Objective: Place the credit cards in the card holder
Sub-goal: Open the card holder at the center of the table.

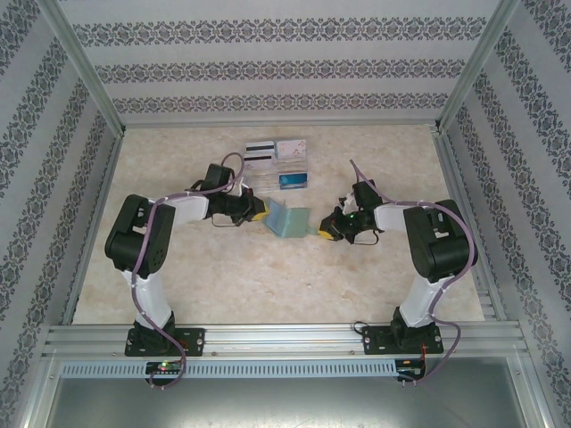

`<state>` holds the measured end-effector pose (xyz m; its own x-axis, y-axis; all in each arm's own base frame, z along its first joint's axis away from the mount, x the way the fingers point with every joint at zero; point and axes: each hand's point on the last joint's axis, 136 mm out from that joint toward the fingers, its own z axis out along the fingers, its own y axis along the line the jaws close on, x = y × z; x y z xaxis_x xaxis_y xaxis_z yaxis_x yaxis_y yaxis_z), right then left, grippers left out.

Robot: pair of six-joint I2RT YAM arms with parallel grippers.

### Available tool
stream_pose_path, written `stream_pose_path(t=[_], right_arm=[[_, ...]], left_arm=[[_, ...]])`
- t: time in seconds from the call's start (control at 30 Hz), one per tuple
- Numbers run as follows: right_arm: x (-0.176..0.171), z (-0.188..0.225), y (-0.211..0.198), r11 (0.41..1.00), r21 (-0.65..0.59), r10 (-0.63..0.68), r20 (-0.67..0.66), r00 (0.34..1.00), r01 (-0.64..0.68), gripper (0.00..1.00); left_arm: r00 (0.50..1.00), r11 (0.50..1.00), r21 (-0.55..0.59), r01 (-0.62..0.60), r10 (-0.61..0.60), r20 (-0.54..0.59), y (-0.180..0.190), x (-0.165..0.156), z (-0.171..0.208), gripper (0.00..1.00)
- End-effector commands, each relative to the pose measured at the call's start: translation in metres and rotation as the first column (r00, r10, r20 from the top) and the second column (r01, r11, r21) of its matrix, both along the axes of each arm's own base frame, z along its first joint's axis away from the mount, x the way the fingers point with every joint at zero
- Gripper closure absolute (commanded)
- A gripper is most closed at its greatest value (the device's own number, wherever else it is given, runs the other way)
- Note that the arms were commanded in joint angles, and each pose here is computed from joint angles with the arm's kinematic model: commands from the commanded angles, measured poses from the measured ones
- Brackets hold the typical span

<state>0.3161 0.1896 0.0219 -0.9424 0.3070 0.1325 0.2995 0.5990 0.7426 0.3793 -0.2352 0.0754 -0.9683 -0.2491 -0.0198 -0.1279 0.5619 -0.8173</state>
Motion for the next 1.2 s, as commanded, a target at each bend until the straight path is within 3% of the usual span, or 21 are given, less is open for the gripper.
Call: stream_pose_path(t=[0.0,0.13,0.3,0.43,0.57,0.7,0.87,1.17], right_arm=[[-0.001,0.003,-0.004,0.999,-0.042,0.03,0.021,0.999,-0.029,0.78],[0.007,0.022,-0.014,0.996,-0.082,0.041,0.067,0.997,-0.035,0.67],[0.024,0.075,-0.028,0.98,-0.195,0.083,0.189,0.979,-0.045,0.64],[0.033,0.128,-0.021,0.981,-0.188,0.096,0.304,0.948,-0.039,0.64],[0.034,0.154,0.032,0.988,-0.09,0.146,0.361,0.921,-0.121,0.67],[0.039,0.134,0.075,0.986,0.005,0.156,0.332,0.93,-0.168,0.7],[0.039,0.097,0.11,0.973,0.029,0.211,0.273,0.939,-0.228,0.74],[0.026,0.03,0.101,0.969,-0.036,0.249,0.138,0.959,-0.246,0.76]], left_arm=[[0.995,0.981,0.18,0.078,-0.087,0.045,0.005,-0.015,0.028,1.0],[0.991,0.926,0.36,0.113,-0.132,0.027,0.015,-0.025,0.036,1.0],[0.988,0.859,0.494,0.132,-0.154,0.002,0.022,-0.032,0.035,1.0],[0.989,0.86,0.495,0.124,-0.147,0.009,0.017,-0.03,0.031,1.0],[0.993,0.887,0.452,0.091,-0.115,0.026,0.009,-0.025,0.027,1.0],[0.995,0.914,0.4,0.068,-0.092,0.042,0.001,-0.022,0.026,1.0],[0.996,0.927,0.371,0.055,-0.077,0.044,-0.002,-0.023,0.021,1.0],[0.998,0.949,0.316,-0.004,-0.018,0.065,-0.002,-0.026,0.008,1.0]])
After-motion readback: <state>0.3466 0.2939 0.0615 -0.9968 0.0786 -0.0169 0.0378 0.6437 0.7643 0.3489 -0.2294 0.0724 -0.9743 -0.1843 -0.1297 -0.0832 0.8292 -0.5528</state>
